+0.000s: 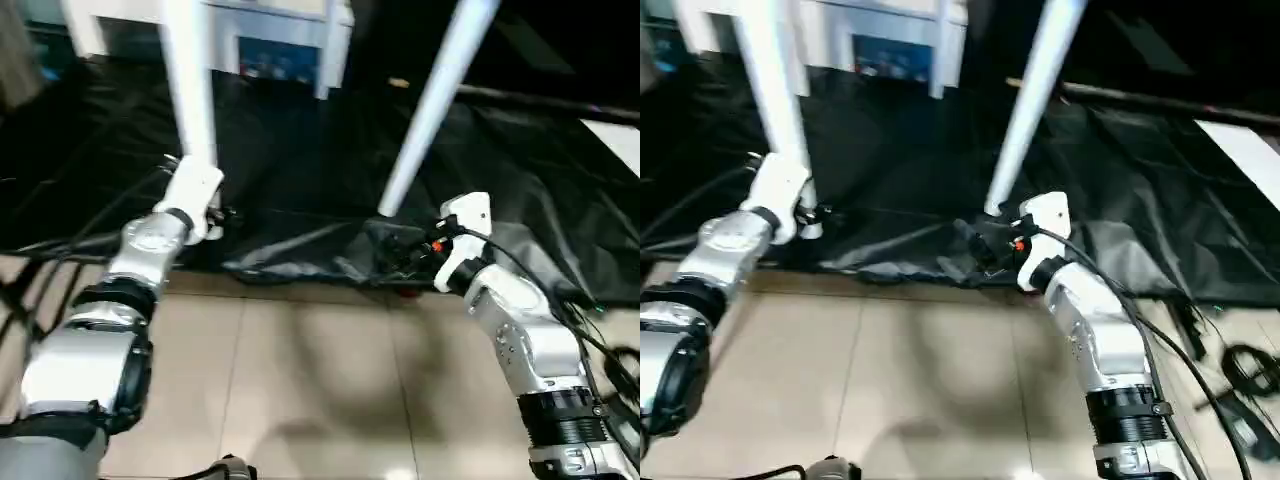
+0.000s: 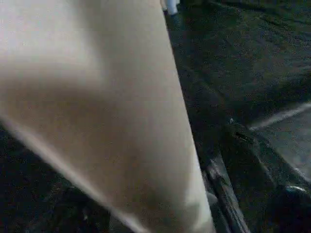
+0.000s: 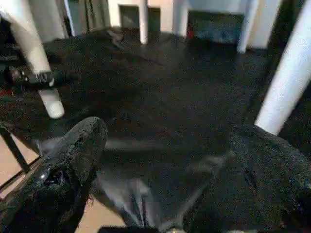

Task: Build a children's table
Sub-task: Flip table

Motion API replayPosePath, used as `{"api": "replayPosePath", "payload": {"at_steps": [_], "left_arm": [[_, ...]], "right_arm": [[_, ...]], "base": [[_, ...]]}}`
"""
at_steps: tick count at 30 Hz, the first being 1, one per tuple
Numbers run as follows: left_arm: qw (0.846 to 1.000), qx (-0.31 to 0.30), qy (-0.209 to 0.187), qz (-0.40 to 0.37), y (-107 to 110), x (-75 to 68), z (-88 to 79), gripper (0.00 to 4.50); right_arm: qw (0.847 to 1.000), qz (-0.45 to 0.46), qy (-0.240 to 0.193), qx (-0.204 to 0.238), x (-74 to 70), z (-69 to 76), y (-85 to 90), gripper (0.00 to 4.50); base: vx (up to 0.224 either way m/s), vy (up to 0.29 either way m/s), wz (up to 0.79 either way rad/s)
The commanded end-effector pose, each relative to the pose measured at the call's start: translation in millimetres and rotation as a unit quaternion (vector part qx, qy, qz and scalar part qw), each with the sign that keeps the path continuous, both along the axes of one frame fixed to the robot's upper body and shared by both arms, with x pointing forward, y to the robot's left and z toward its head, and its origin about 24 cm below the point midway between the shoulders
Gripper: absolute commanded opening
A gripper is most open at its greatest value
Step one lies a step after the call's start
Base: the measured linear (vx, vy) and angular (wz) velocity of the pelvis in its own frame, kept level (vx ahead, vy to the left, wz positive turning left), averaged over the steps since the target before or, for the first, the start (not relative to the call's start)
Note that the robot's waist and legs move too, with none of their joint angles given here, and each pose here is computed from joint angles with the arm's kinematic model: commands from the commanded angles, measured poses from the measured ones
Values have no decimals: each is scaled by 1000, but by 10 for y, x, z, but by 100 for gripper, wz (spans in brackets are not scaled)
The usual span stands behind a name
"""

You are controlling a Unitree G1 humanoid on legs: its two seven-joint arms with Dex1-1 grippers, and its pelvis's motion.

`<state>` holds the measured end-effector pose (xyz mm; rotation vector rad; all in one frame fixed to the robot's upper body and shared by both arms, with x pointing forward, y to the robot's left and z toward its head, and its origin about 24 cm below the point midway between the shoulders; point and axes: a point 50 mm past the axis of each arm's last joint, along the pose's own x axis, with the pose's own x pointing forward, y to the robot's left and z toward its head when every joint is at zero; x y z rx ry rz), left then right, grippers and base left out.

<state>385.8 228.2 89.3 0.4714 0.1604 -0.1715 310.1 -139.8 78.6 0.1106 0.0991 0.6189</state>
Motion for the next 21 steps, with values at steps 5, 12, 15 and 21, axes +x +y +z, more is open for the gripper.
{"api": "replayPosePath", "payload": {"at_steps": [5, 12, 15, 21], "left_arm": [[993, -92, -73, 6, 41, -118, -6, 366], [978, -150, -144, 23, 70, -489, -101, 366], [970, -180, -160, 24, 52, -697, -148, 366], [978, -158, -134, 39, -100, -1010, -274, 366]], "right_arm": [[999, -26, 18, 12, -35, -85, -16, 450], [999, -38, 12, 29, -162, -161, 46, 450], [998, -48, 12, 26, -243, -215, 56, 450], [996, -84, 13, 13, -409, -322, 32, 450]], "base": [[29, -11, -3], [69, -19, -3], [0, 0, 0], [0, 0, 0]]}}
